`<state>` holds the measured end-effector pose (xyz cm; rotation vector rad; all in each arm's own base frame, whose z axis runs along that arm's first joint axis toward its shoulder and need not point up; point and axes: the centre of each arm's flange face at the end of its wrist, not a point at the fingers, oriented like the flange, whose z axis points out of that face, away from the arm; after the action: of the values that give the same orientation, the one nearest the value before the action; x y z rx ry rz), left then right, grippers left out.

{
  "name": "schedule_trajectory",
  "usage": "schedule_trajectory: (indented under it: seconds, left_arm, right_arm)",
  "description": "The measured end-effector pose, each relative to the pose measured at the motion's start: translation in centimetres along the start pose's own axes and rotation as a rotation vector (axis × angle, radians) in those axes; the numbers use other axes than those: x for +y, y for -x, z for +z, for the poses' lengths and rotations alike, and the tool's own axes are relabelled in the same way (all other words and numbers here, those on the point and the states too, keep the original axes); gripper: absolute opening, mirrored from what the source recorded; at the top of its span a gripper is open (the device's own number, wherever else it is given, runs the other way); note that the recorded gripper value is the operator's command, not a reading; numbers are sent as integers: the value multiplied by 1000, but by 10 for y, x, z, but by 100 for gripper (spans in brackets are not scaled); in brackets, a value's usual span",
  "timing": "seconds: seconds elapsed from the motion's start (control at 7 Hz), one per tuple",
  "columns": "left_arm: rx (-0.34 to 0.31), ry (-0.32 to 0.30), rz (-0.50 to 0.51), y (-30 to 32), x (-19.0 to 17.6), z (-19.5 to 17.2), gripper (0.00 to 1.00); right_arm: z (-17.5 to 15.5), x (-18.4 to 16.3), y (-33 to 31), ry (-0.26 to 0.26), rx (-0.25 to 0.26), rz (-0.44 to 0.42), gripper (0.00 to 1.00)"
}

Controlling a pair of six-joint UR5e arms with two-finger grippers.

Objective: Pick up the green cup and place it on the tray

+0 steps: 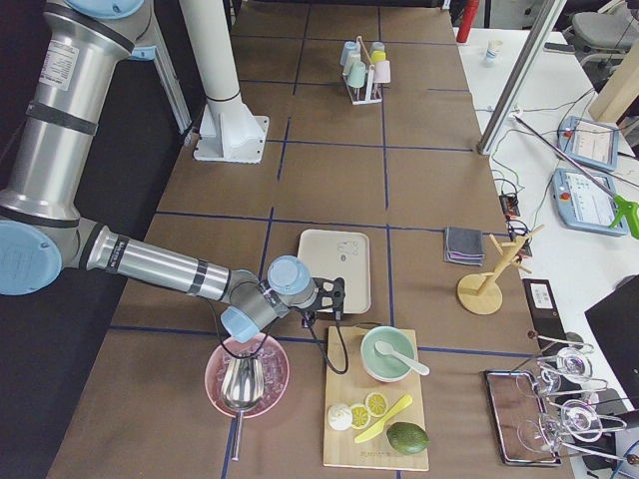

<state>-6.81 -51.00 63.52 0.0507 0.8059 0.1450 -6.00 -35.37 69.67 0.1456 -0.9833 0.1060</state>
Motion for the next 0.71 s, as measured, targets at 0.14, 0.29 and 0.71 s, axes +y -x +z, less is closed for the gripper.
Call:
schedule_trajectory:
  seconds: [0.14,0.29,0.71]
  left_arm:
    - [0,0,-1,0,0,0,100]
    - [0,-1,-1,0,0,0,100]
    - [0,-1,-4,0,-1,-1,100]
  right_arm:
    - [-13,-5,4,-14,-31,7,0]
    - [-26,-11,9,-27,-68,8,0]
    - [-54,-52,52,-57,-176,40,0]
